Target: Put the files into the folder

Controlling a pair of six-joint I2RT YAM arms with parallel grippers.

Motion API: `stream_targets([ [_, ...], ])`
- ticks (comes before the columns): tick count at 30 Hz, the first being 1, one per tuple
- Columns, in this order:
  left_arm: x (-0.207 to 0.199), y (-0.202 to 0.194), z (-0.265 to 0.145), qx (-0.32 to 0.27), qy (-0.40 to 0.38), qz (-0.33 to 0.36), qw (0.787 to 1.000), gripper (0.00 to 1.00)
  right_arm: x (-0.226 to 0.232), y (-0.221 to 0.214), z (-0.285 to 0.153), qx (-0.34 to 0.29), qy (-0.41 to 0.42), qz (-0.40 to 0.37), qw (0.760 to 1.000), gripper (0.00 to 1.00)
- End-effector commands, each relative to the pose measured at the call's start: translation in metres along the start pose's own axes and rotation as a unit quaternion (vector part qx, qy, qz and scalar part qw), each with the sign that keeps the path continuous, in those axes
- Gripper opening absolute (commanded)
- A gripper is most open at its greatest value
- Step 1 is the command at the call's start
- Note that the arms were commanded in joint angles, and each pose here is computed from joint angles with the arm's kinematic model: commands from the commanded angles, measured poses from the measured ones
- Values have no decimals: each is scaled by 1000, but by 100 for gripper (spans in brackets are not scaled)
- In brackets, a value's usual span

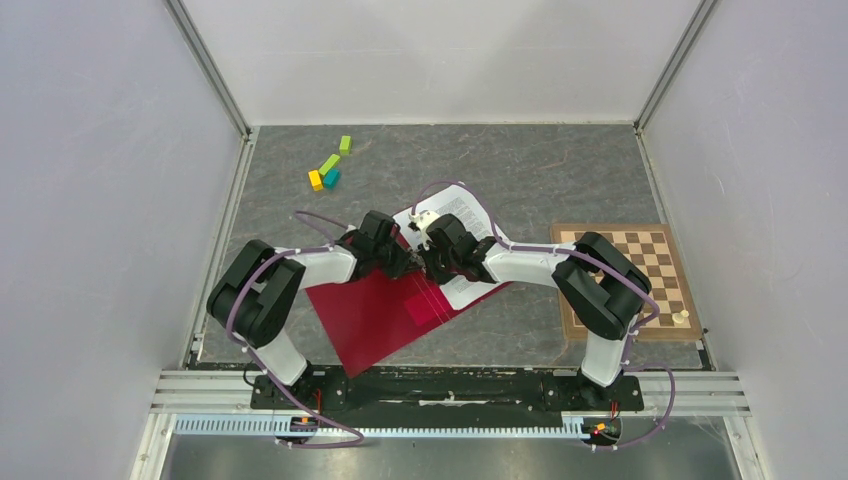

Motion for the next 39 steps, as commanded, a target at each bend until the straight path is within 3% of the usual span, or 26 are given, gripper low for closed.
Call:
stream_targets([
  [1, 31, -1, 4, -2, 31, 18, 999, 15, -4, -71, 4, 135, -9, 9, 991, 0],
  [11, 14, 2, -5, 2, -30, 14, 999, 28, -6, -78, 5, 144, -12, 11, 989, 0],
  [15, 13, 3, -6, 5, -44, 8, 999, 28, -6, -79, 5, 146, -12, 10, 989, 0],
  [31, 30, 6, 2, 12, -17, -5, 1000, 2, -6, -81, 7, 150, -10, 11, 989, 0],
  [39, 61, 16, 5, -22, 121, 14, 992, 2, -5, -67, 5, 128, -7, 9, 992, 0],
])
Point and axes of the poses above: each gripper's point midway between its finger pads, its own z axis out along the fingers, its own x axis along the line the jaws close on, y = z × x, the point moved 5 cm from there along -z, back along the fingers, and after that the axes turned 10 degrees about -z, right-handed, at the moved point
